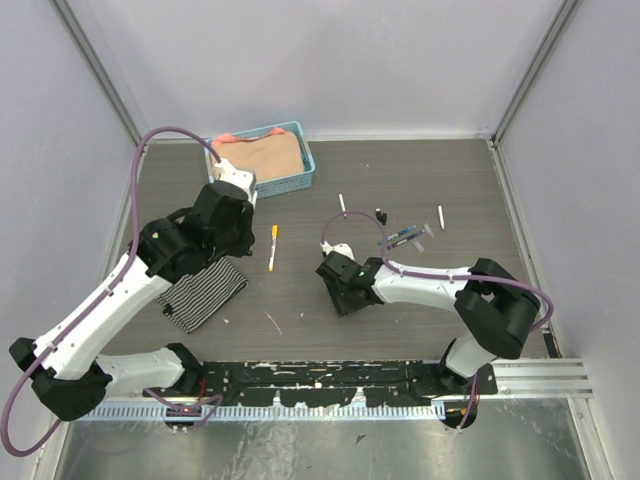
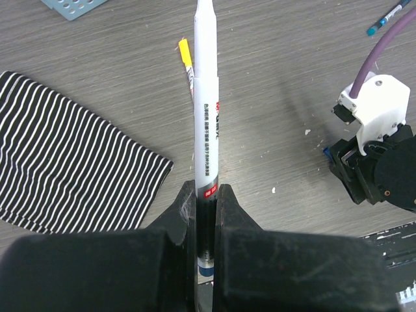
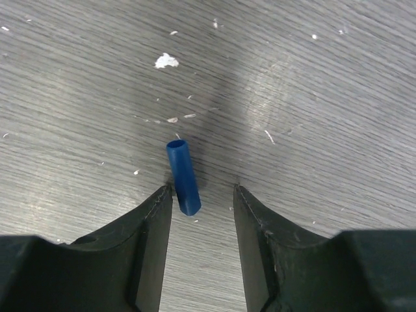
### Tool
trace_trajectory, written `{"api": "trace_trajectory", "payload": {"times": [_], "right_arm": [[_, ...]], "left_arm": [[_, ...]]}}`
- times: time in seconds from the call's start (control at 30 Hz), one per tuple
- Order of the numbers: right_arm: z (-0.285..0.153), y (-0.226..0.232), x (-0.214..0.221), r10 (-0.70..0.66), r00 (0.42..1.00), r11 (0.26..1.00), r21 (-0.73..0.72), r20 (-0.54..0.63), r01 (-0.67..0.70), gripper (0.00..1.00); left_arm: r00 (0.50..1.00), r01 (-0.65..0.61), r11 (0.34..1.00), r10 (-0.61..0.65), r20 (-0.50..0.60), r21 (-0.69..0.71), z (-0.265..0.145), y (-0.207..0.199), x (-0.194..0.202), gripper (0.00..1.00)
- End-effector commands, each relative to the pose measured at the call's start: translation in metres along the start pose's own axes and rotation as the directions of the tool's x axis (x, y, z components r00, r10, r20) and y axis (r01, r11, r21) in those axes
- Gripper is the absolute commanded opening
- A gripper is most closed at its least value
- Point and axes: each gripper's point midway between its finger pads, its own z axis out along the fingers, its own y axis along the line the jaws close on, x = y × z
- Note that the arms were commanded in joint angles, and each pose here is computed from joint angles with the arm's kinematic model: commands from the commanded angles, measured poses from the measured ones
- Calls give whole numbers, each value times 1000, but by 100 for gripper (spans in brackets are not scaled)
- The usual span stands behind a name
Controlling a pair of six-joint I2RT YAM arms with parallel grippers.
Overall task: Insert the pens into the pen caps
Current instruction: Place the pen cap at the center of the board.
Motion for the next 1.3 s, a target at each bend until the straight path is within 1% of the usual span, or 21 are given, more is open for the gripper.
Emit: {"api": "trace_trajectory", "payload": {"times": [0.0, 0.23, 0.43, 0.6, 0.7, 0.87, 1.03, 1.1, 1.27], "right_arm": [[-2, -23, 0, 51, 999, 994, 99, 17, -52, 47], [-1, -39, -9, 99, 994, 986, 134, 35, -103, 47], [3, -47, -14, 110, 993, 983, 142, 37, -115, 47], [1, -42, -12, 104, 994, 989, 102, 22, -106, 47], [0, -36, -2, 102, 995, 993, 64, -13, -101, 48], [-5, -34, 11, 122, 992, 992, 32, -36, -121, 49], [-6, -39, 15, 146, 989, 988, 55, -36, -144, 49], [-5, -49, 12, 160, 987, 982, 103, -13, -157, 49], [-4, -62, 5, 195, 981, 971, 140, 10, -194, 49]], "left_arm": [[1000, 7, 1000, -7, 3, 11, 4, -3, -1, 0], [1000, 7, 1000, -7, 8, 13, 3, -3, -4, 0], [1000, 3, 1000, -3, 2, 20, 5, -7, -6, 0], [1000, 0, 1000, 0, 11, 12, 6, -6, -8, 0], [1000, 1, 1000, -1, 9, 20, 8, -8, -7, 0], [1000, -2, 1000, 3, -7, 31, 11, -12, -5, 0], [1000, -2, 999, 3, -11, 36, 12, -13, -4, 0], [1000, -3, 999, 3, -12, 38, 13, -13, -4, 0], [1000, -4, 999, 4, -12, 33, 12, -12, -4, 0]]}}
